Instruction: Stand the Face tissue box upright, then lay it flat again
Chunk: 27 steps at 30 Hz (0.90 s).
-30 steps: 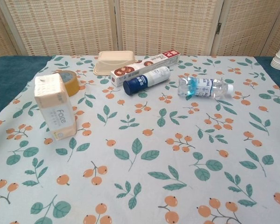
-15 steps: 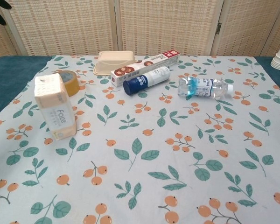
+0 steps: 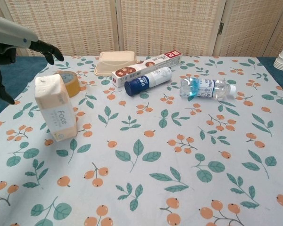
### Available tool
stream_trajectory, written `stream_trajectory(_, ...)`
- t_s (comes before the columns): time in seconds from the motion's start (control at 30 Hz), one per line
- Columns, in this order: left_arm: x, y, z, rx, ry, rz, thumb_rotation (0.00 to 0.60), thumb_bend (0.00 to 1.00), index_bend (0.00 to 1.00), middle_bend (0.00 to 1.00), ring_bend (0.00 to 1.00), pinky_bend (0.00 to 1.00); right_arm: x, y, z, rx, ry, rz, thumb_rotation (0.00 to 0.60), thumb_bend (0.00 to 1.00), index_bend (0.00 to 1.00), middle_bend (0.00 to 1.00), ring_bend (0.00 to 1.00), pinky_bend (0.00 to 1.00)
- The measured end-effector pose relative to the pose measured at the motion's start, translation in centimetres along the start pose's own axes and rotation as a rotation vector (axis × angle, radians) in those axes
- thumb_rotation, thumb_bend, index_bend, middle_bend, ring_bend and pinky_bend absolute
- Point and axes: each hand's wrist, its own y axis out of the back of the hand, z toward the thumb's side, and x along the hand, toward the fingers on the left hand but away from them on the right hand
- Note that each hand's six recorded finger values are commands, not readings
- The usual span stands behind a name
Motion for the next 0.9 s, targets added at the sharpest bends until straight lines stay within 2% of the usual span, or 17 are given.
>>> stream_trajectory(0.13,0.6,0.2,1.1,0.025,0.011,0.005,0.6,0.12,0.0,0.04,0.86,0.9,0.0,0.0,-0.1,0.0,-0.004,0.002,0.6,0.07,0.26,0.19,0.04,0.1)
stream_trajectory(0.33,1.9,0.8,2.1,0.075,0.069,0.033,0.6,0.11,0.0,0.04,0.86,0.9,0.0,0.2,-0.3,-0.006,-0.01,0.0,0.6,0.07,0.26,0.19,0.04,0.1)
stream_trajectory(0.57,3.6,-0.1,2.8,0.085,0.131,-0.041,0.6,0.12,0.0,0.03,0.85,0.89,0.0,0.3,-0.6,-0.014,-0.019,0.002,0.6,0.07,0.26,0.19,0.04,0.1)
stream_trajectory(0.7,4.7,-0.6,3.0,0.064,0.153,-0.074,0.6,0.12,0.0,0.05,0.85,0.9,0.0,0.2,-0.8,-0.025,-0.023,0.019,0.6,0.07,0.26,0.19,0.04,0.1)
stream_trajectory(0.9,5.3,0.1,3.4,-0.031,0.183,-0.058,0.6,0.12,0.0,0.13,0.9,0.95,-0.2,0.2,-1.0,-0.03,-0.025,0.026,0.6,0.07,0.26,0.19,0.04,0.1)
